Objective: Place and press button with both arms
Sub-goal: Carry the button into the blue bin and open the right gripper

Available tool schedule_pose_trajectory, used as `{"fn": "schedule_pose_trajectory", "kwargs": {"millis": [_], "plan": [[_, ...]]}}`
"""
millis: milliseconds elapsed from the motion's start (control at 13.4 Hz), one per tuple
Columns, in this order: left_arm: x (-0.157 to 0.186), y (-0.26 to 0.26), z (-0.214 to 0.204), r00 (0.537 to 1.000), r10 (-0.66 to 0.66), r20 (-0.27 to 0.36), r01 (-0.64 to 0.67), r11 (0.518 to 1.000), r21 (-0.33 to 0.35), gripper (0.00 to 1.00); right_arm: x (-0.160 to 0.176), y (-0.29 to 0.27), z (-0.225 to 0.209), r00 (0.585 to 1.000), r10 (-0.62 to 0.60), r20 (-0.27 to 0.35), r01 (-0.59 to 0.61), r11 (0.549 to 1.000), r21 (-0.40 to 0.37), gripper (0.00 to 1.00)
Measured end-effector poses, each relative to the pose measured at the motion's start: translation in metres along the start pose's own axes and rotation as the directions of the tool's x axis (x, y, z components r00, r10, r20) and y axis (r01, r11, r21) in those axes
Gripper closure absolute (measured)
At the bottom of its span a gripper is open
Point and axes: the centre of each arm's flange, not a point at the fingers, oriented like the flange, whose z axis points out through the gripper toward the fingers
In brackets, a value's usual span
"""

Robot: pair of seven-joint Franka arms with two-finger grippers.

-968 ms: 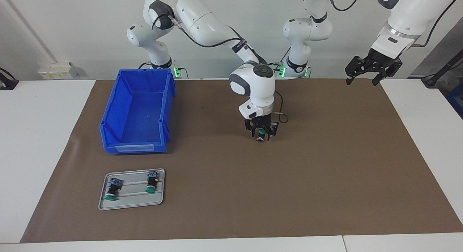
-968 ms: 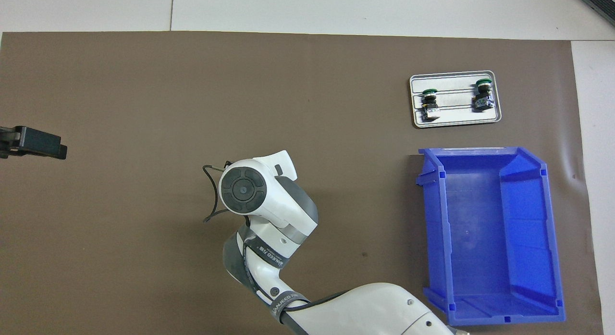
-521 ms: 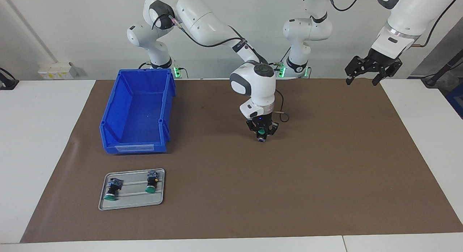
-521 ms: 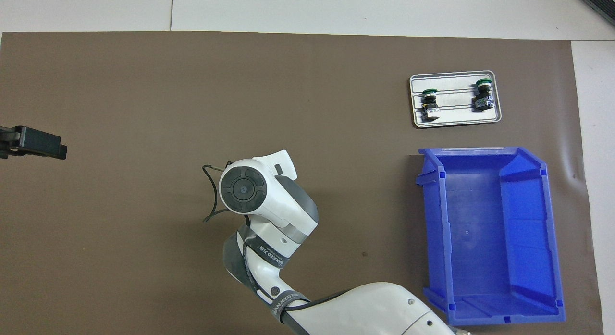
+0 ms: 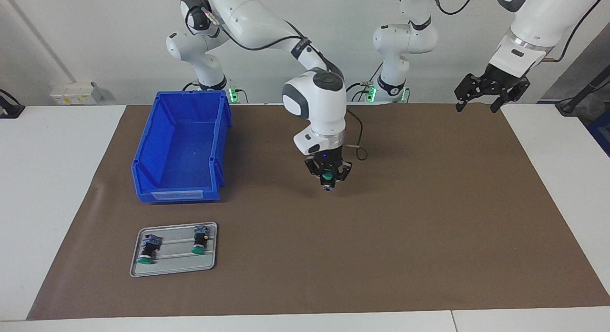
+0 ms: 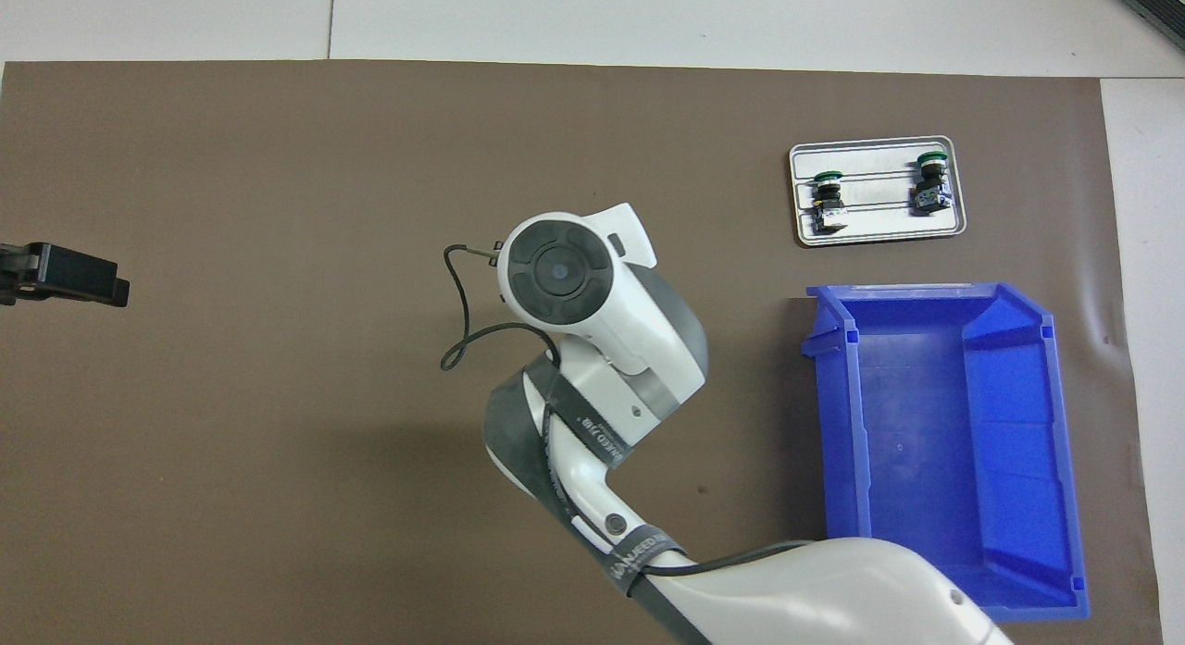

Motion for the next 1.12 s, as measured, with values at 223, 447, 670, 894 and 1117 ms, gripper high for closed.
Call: {"fn": "schedule_pose_trajectory", "kwargs": {"millis": [223, 447, 670, 894, 1117], "plan": [[0.0, 0.0, 0.0, 1.0, 0.0, 0.0, 0.0, 1.0, 0.0, 0.0, 0.064, 0.086, -0.073, 0.997, -0.073, 0.03, 0.075, 0.995, -0.067, 0.66], [0.0, 0.0, 0.0, 1.0, 0.0, 0.0, 0.0, 1.0, 0.0, 0.0, 0.11, 0.192, -0.114, 0.978, -0.177, 0.108, 0.187, 0.977, -0.098, 0.66], [0.0, 0.0, 0.0, 1.0, 0.0, 0.0, 0.0, 1.0, 0.0, 0.0, 0.118, 0.297, -0.12, 0.948, -0.26, 0.182, 0.28, 0.956, -0.092, 0.66], [0.0, 0.0, 0.0, 1.0, 0.0, 0.0, 0.0, 1.0, 0.0, 0.0, 0.096, 0.37, -0.082, 0.933, -0.308, 0.188, 0.326, 0.942, -0.074, 0.66], [0.0, 0.0, 0.0, 1.0, 0.0, 0.0, 0.0, 1.0, 0.0, 0.0, 0.053, 0.41, -0.031, 0.93, -0.331, 0.163, 0.34, 0.94, -0.03, 0.66]]}}
